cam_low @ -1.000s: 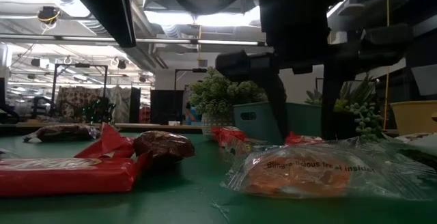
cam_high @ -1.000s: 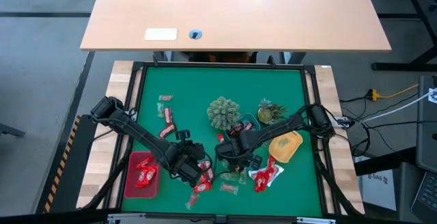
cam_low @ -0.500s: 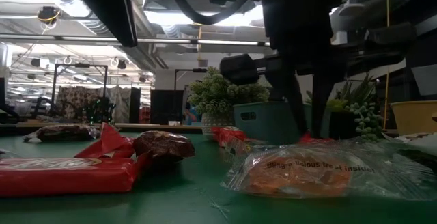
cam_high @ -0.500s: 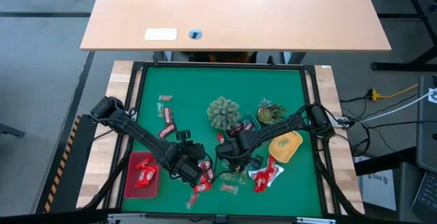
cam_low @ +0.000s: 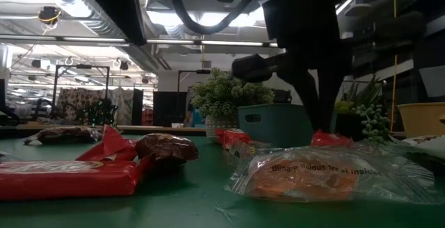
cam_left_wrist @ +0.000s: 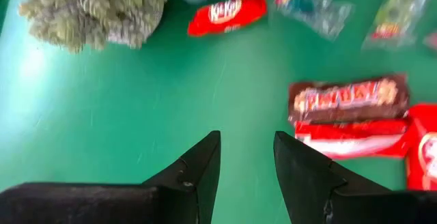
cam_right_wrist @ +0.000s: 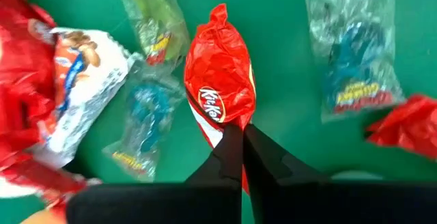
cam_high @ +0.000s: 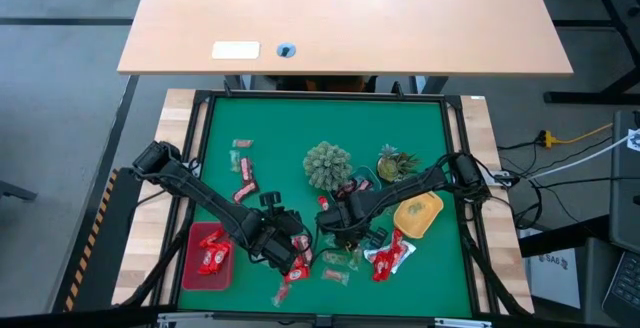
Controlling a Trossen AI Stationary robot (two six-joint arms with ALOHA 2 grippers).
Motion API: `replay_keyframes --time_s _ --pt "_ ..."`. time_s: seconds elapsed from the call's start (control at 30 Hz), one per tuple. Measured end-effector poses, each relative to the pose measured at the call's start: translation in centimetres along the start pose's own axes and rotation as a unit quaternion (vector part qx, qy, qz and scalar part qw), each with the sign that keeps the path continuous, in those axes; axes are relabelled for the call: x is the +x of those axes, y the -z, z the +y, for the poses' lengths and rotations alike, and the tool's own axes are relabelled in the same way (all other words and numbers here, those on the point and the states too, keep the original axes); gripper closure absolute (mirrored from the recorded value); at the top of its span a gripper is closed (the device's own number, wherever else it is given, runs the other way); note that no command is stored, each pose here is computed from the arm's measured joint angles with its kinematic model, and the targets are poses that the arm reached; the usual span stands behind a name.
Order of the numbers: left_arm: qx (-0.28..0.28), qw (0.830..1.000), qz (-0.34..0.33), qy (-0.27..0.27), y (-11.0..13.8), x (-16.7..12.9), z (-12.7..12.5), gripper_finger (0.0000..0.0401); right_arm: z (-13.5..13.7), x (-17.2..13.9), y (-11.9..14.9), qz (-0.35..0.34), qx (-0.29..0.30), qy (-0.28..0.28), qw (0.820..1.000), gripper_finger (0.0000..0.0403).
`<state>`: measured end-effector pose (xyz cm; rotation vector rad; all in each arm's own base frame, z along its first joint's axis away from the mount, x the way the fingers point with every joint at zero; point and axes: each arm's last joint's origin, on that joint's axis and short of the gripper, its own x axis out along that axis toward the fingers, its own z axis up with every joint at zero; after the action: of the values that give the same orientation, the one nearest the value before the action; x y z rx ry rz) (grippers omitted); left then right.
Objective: Organize candy in baskets
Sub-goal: Put the red chocolate into the red bin
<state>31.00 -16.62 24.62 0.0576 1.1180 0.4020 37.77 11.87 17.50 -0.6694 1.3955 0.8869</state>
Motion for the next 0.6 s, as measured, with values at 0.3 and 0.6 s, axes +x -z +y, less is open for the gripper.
replay_keyframes --time_s 0.3,0.6 --pt "-0.042 0.998 -0.041 0.022 -1.4 0.4 0.0 0.0267 -0.7 -3.2 -0.4 0.066 0.047 0.106 0.991 0.0401" --pt "-0.064 0.996 -0.047 0.032 -2.4 1.0 0.6 0.0242 0.2 -5.9 0.7 0.132 0.096 0.148 0.975 0.0402"
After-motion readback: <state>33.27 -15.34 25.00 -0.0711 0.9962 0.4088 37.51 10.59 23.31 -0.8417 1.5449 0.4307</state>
